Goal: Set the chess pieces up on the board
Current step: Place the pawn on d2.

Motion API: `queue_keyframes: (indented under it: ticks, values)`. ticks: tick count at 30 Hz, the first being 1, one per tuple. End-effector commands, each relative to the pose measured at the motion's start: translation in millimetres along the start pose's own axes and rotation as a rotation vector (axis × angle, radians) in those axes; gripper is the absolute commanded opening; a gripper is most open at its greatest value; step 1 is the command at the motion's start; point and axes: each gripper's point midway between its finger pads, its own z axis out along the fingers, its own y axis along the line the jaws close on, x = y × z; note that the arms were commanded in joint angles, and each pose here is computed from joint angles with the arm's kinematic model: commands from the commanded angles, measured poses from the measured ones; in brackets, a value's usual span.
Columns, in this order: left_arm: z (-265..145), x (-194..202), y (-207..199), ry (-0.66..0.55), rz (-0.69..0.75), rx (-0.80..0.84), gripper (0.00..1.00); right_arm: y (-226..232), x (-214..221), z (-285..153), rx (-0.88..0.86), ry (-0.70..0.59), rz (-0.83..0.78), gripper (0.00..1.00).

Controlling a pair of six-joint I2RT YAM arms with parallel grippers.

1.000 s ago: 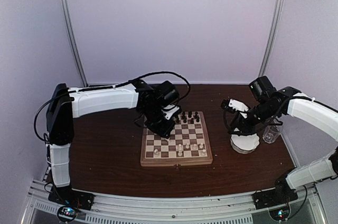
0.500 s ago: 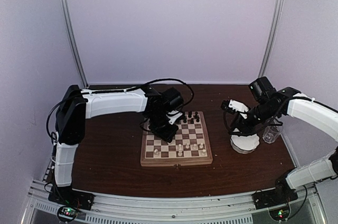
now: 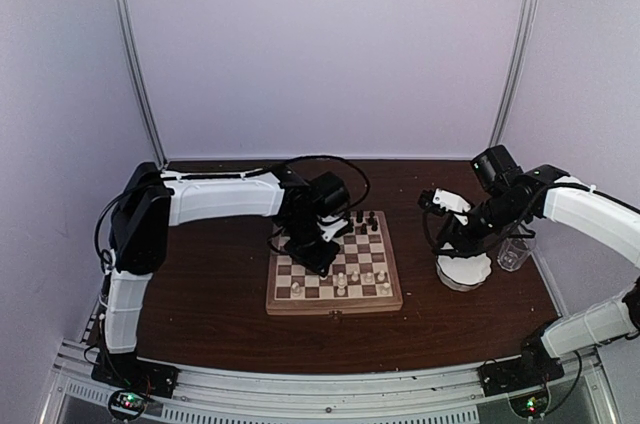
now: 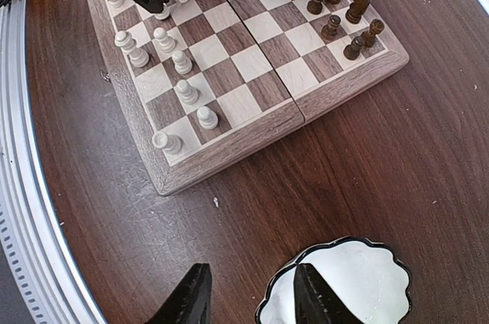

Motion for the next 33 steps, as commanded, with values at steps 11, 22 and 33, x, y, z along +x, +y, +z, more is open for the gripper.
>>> queue_keyframes:
  ticks: [11,22,33]
  values:
    - [5.5,-2.9,-13.7,-0.006,0.030,0.028,0.12,-4.7,1.0,0.9,0.018,0.001,-0.015,0.39]
    - [10.8,0.7,-12.5,0.017,0.026,0.026,0.22,-5.1,1.5,0.9,0.020,0.003,-0.016,0.39]
    - [4.9,-2.7,-19.2,0.009,0.028,0.059,0.20,-5.2,1.1,0.6,0.022,0.002,-0.017,0.39]
